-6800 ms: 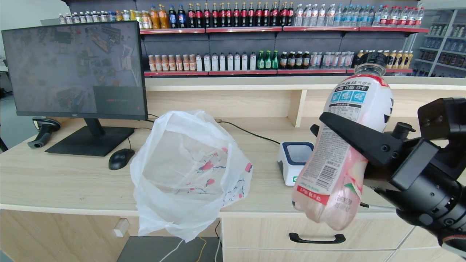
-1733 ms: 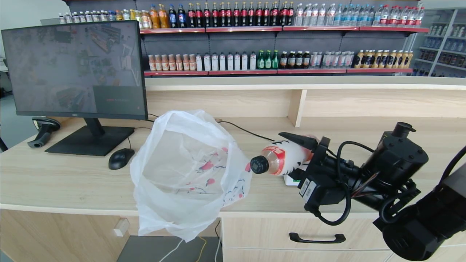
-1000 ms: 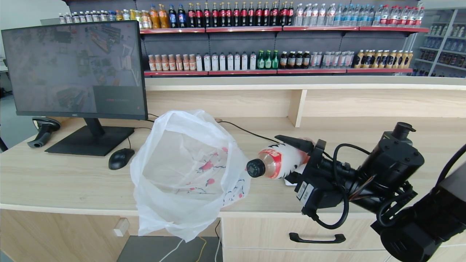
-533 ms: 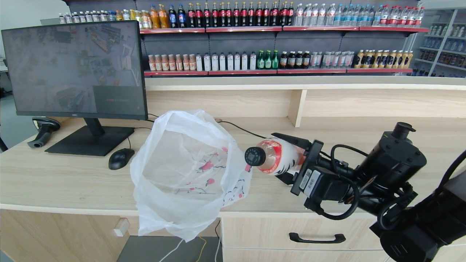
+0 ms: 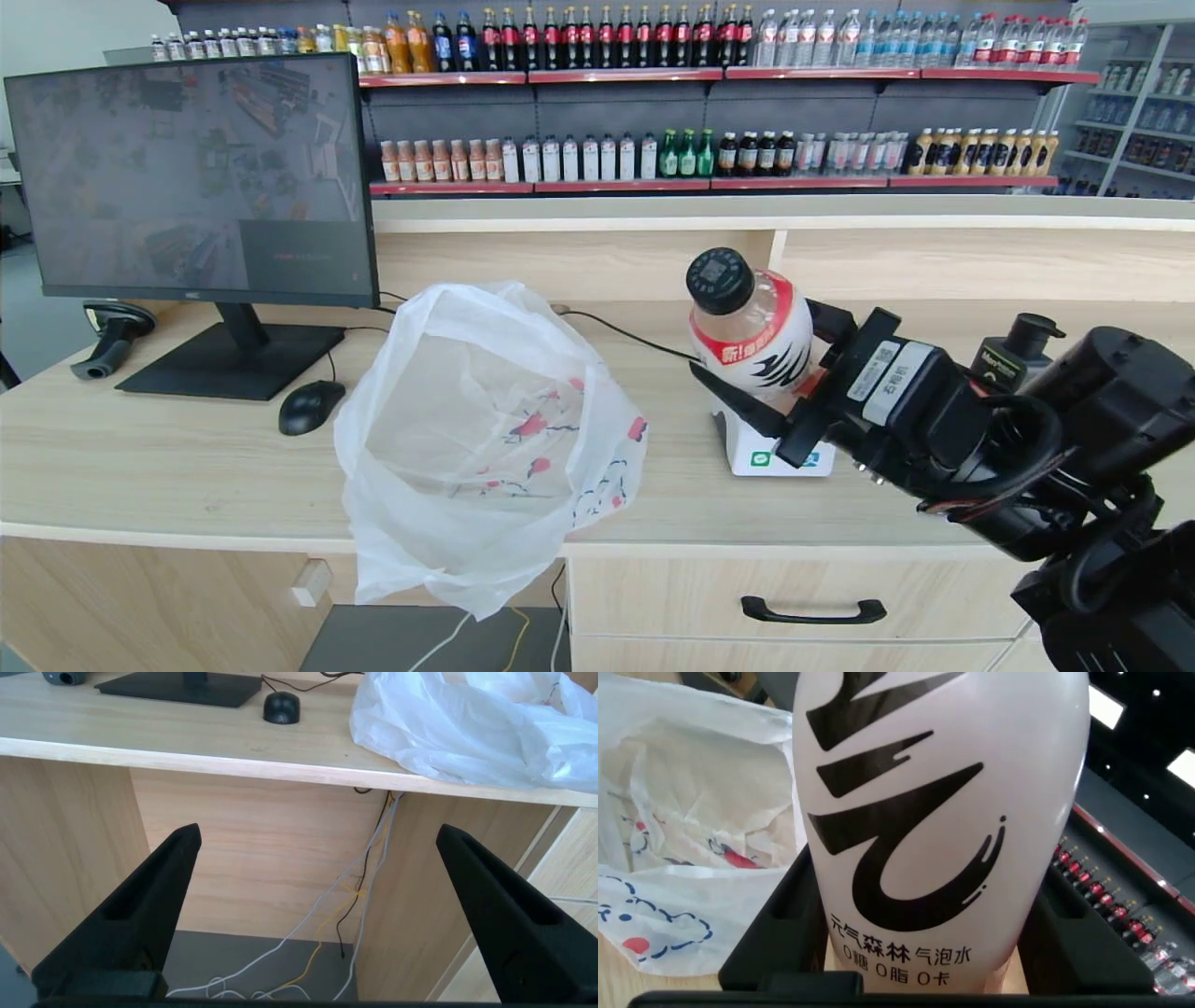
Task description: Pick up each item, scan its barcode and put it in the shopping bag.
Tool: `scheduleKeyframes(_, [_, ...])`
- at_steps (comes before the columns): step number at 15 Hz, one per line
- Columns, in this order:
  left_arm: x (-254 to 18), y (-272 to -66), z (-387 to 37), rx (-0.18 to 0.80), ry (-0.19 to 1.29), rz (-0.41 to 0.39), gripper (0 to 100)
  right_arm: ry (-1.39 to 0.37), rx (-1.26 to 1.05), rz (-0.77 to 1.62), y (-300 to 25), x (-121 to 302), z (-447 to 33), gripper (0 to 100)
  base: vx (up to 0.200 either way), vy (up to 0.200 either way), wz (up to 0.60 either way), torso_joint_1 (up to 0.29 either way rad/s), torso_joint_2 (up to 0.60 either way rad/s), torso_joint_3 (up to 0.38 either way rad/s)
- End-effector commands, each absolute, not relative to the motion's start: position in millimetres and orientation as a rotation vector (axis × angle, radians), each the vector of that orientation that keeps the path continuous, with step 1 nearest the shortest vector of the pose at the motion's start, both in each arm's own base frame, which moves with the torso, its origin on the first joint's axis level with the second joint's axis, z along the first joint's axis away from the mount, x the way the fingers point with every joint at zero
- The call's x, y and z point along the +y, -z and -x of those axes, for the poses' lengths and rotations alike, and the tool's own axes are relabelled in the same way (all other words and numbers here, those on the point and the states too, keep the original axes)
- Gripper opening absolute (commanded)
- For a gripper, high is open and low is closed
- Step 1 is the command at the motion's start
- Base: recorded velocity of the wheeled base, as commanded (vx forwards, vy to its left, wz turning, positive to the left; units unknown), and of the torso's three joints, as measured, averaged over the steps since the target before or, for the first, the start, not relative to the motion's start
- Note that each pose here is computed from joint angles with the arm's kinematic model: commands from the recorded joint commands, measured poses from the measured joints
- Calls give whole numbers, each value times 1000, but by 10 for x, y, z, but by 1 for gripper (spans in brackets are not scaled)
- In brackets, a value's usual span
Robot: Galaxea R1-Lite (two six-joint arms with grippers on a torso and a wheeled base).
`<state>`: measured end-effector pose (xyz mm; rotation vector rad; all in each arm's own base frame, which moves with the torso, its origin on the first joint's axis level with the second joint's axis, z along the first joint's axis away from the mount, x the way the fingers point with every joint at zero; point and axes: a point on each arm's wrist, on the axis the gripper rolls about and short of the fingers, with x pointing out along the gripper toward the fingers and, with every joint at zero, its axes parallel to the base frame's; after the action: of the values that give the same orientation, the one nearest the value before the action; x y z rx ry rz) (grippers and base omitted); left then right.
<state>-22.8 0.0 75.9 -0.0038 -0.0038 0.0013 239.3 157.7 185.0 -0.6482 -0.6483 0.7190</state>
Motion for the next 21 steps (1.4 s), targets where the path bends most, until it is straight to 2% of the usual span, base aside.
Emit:
scheduleKeyframes(1, [0,-760,228,-5,-2,3,100,-701,-680,593,-2011,1519,-2258,0,0,0,0,0,0,0])
scheduleKeyframes(4, [0,-763,228,-8,-2,2,100,-673,-590,390,-2066,1490,-2078,0,0,0,0,0,0,0])
scheduleKeyframes(9, [0,-763,228,-8,-2,3,100,-651,-359,-24,-1947,1373,-1991,0,0,0,0,0,0,0])
scheduleKeyframes(11, [0,-763,228,-8,-2,3,100,-587,-332,-28,-1899,1359,-1968,0,0,0,0,0,0,0])
scheduleKeyframes(16, [0,-760,228,-5,-2,3,100,-567,-297,-26,-1829,1321,-1894,0,0,0,0,0,0,0])
scheduleKeyframes(19, [0,-760,228,-5,-2,3,100,-565,-294,-31,-1828,1277,-1843,0,-200,0,0,14,2,2])
scheduleKeyframes(21, [0,-763,228,-8,-2,3,100,-559,-311,-44,-1872,1263,-1847,0,0,0,0,0,0,0])
